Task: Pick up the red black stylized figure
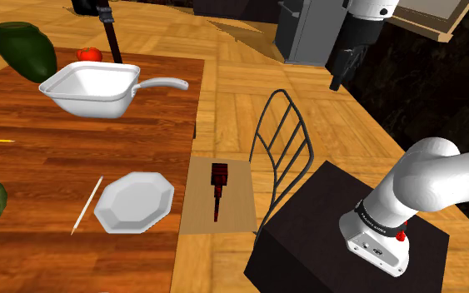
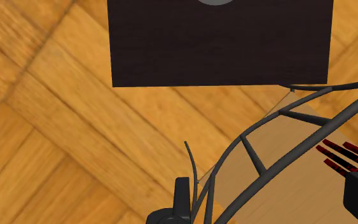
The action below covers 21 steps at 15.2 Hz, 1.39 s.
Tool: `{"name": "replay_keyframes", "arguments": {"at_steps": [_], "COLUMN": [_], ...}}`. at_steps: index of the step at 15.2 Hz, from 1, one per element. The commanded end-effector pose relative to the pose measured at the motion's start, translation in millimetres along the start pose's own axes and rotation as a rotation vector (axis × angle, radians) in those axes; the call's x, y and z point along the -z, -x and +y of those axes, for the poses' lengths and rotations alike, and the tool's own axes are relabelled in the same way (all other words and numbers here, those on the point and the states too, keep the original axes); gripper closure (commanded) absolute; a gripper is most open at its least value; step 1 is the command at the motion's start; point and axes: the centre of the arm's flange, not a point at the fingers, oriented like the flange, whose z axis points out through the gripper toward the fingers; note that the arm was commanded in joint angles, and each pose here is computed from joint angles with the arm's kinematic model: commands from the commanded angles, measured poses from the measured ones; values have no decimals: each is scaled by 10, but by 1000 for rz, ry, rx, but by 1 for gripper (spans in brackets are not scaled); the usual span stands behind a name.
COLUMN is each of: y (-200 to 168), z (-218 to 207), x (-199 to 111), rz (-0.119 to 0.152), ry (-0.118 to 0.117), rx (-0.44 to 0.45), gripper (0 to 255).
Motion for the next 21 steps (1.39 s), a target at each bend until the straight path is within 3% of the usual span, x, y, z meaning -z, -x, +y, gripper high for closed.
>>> {"name": "replay_keyframes", "arguments": {"at_steps": [1, 21], "y": [0, -1098], "z": [0, -1895], "x": [0, -1372], "rz": [0, 34], "ry": [0, -27], "rx": [0, 161], "gripper": [0, 0]}}
